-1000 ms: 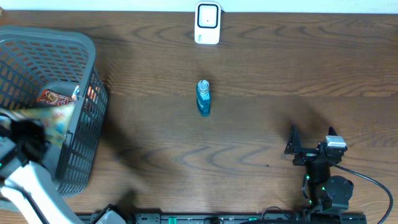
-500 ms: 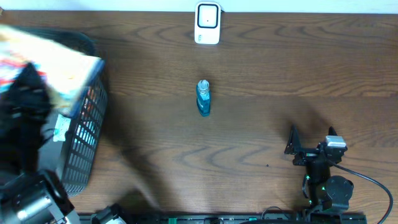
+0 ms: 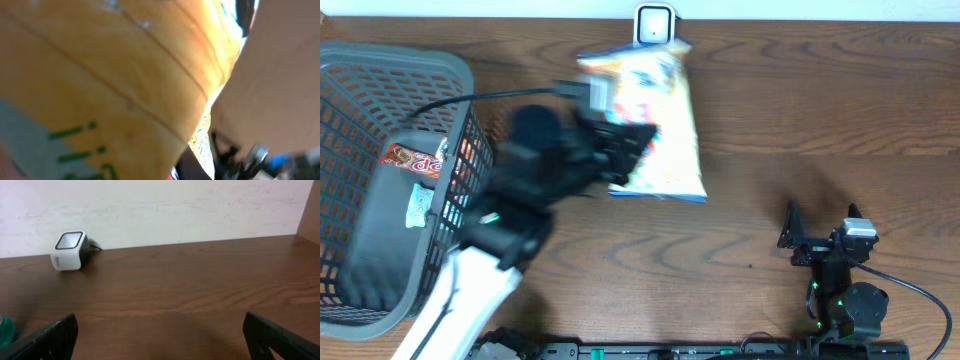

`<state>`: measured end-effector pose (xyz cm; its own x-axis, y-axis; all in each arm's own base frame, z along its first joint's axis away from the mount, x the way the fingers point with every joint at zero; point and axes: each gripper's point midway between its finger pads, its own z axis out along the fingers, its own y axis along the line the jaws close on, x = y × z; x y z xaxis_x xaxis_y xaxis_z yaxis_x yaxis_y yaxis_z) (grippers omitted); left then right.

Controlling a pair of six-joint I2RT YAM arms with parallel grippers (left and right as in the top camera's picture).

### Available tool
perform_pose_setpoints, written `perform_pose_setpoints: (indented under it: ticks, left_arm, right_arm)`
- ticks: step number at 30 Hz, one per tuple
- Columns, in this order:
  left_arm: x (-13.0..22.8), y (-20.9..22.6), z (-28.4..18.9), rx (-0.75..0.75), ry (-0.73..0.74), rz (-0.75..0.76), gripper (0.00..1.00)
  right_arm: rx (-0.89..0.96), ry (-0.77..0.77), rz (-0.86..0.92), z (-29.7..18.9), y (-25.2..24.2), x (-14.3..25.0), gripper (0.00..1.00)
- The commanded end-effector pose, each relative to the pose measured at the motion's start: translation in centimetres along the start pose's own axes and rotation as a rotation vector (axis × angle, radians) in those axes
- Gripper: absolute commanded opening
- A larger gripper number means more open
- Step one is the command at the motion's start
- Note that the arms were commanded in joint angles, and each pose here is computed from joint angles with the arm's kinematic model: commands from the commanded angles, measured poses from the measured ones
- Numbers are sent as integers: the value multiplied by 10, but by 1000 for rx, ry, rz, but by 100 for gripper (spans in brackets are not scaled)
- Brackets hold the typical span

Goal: Scan the item barcode
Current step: 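Carry the snack bag past the scanner and drop it on the table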

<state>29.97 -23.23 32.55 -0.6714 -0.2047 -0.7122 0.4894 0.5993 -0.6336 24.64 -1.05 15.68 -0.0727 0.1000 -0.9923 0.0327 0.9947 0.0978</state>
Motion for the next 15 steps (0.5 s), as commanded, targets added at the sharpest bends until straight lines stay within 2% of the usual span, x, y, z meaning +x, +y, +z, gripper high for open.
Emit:
perform_pose_setpoints:
  ticks: [1, 7, 15]
  left_arm:
    - [39, 0, 55, -53, 97, 190, 7]
    - [111, 26, 128, -106, 274, 199, 8]
    - [184, 89, 172, -207, 457, 140, 8]
  right_arm:
    - [4, 1, -5, 0, -1, 1, 99]
    - [4, 1, -5, 0, -1, 1, 99]
    - [4, 1, -5, 0, -1, 1, 99]
